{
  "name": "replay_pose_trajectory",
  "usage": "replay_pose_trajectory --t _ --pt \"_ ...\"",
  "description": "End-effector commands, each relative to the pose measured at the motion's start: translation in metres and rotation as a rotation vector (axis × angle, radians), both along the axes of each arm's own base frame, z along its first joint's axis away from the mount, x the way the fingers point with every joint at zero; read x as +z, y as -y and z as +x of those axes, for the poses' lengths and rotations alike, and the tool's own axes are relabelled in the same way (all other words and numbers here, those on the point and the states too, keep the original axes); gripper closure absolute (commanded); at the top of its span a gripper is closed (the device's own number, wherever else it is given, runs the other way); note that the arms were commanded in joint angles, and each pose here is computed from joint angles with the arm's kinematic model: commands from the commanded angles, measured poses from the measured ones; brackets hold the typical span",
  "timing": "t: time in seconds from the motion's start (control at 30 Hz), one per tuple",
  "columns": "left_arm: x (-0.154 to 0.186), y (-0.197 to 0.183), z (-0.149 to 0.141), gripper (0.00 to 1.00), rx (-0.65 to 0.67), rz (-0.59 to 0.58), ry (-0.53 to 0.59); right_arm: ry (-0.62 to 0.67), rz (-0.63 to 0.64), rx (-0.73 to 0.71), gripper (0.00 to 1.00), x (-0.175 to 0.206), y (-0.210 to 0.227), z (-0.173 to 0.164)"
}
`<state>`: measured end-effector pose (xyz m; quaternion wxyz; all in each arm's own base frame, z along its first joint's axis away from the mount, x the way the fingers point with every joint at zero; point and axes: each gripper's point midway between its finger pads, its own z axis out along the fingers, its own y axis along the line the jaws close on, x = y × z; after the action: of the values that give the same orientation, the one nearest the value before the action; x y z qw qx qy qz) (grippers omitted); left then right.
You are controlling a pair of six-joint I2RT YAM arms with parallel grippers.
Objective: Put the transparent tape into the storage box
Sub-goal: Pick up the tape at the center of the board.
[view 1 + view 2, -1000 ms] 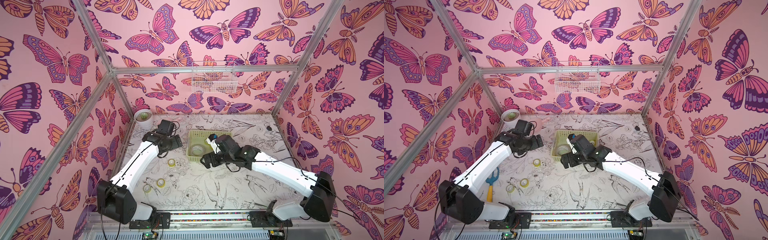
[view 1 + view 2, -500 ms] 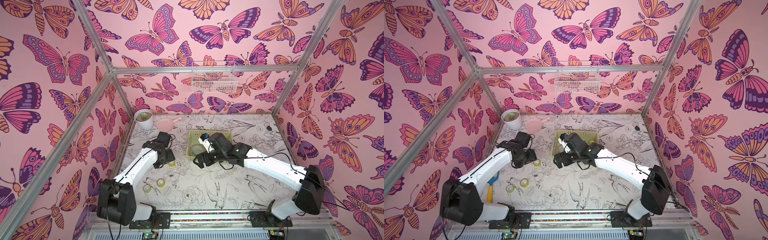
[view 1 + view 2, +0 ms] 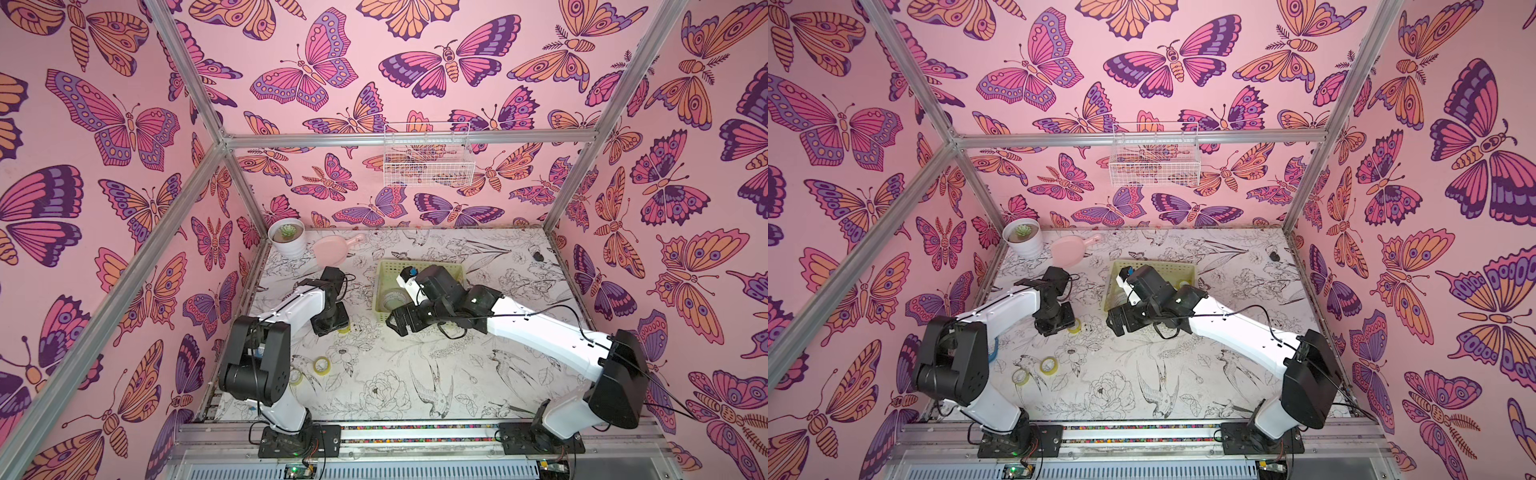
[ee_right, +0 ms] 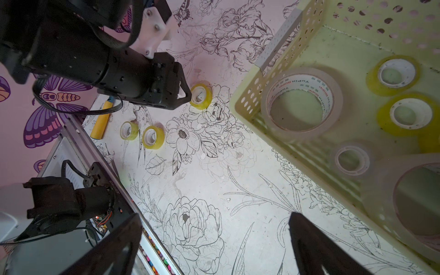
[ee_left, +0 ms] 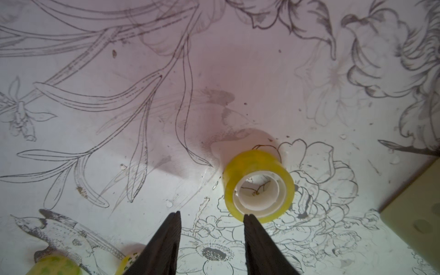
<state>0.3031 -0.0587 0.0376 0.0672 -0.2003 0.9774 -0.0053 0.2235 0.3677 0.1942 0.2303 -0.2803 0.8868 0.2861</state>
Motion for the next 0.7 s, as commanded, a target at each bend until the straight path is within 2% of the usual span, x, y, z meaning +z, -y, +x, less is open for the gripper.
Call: replay_pose_trajectory --t 0.0,0.23,0.33,0.37,0.53,0.6,0.67 --pt "-0.006 0.003 0.006 0.52 -0.017 -0.019 0.001 0.029 -0.007 -0.004 0.01 0.007 0.004 -0.001" --pt "-0.015 0.007 0.009 0.54 -0.020 -0.038 -0.009 0.027 -0.010 -0.015 0.01 0.007 0.006 -0.001" --pt "-0.021 0.008 0.009 0.58 -0.021 -0.038 -0.023 0.026 -0.012 -0.018 0.01 0.007 0.007 -0.001" --pt "-0.023 0.007 0.009 0.61 -0.016 -0.032 -0.027 0.027 -0.011 -0.018 0.01 0.007 0.007 -0.001" --pt "-0.024 0.005 0.008 0.89 -0.014 -0.022 -0.025 0.026 -0.016 -0.020 0.01 0.007 0.009 -0.002" --pt "-0.020 0.003 0.008 0.95 -0.011 -0.017 -0.011 0.028 -0.019 -0.021 0.01 0.007 0.010 -0.002" --pt "-0.015 0.003 0.007 0.95 -0.012 -0.018 -0.002 0.027 -0.019 -0.024 0.01 0.007 0.010 -0.002"
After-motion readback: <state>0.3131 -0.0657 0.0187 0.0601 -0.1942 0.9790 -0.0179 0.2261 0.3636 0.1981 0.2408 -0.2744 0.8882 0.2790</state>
